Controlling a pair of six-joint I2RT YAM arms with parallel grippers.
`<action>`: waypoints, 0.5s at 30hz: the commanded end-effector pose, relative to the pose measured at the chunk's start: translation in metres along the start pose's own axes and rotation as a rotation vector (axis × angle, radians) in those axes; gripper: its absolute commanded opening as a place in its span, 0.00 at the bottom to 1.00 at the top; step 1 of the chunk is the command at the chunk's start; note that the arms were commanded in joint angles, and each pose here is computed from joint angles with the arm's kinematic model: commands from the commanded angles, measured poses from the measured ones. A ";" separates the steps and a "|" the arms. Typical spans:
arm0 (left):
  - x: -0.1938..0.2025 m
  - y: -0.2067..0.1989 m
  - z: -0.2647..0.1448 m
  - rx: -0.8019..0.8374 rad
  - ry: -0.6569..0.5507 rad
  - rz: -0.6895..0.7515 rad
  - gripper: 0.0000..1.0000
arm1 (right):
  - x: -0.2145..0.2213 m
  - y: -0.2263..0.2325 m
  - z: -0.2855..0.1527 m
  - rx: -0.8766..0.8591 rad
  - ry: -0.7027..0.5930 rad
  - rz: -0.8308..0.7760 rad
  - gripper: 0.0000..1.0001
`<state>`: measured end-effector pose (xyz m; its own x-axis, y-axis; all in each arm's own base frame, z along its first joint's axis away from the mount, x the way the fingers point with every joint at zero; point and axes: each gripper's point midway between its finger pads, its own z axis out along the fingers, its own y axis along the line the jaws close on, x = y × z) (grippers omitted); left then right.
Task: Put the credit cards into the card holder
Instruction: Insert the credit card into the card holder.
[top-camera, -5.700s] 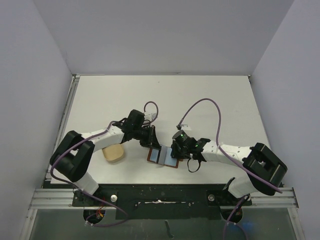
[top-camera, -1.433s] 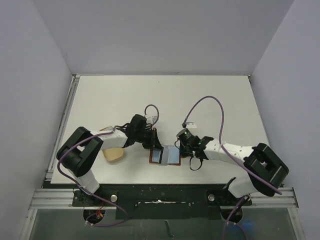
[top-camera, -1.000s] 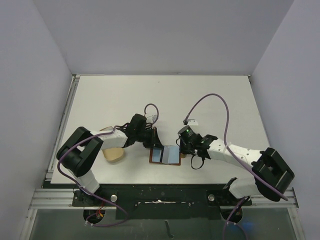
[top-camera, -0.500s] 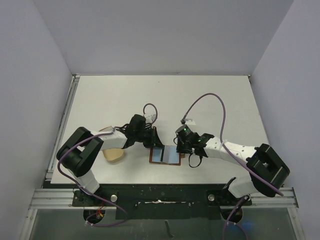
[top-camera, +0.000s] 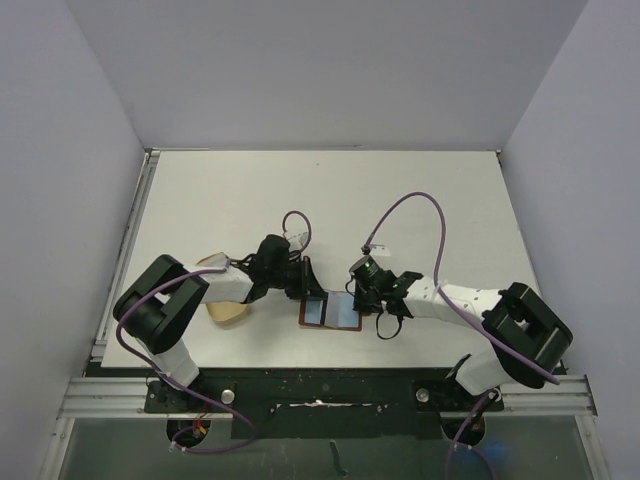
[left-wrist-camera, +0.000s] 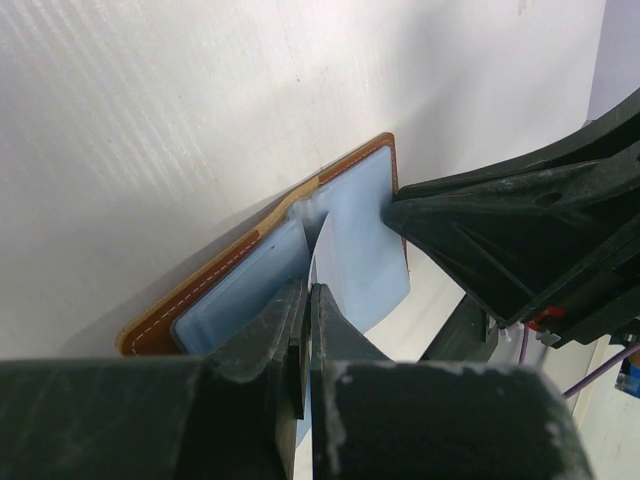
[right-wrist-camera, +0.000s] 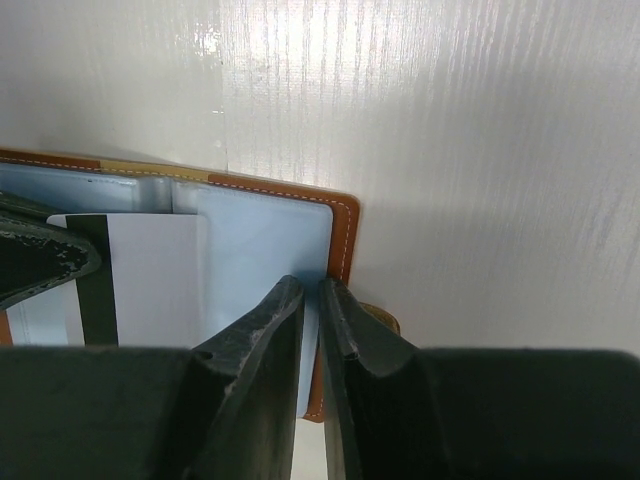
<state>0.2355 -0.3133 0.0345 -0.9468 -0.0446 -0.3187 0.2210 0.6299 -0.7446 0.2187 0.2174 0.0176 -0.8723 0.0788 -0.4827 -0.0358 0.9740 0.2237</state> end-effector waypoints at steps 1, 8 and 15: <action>-0.008 -0.005 0.006 0.018 -0.046 0.018 0.00 | 0.008 0.000 0.000 -0.003 0.001 0.007 0.15; -0.007 -0.009 0.006 0.038 -0.051 -0.058 0.00 | 0.009 -0.003 -0.001 0.003 -0.001 0.008 0.15; -0.012 -0.002 0.005 -0.006 -0.087 -0.048 0.00 | 0.010 -0.002 -0.002 0.000 -0.008 0.009 0.16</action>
<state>0.2372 -0.3170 0.0354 -0.9540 -0.1178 -0.2758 0.1475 0.6164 -0.7735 0.2183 0.2170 0.0178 -0.8618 0.0956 -0.4981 -0.0265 0.9722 0.2325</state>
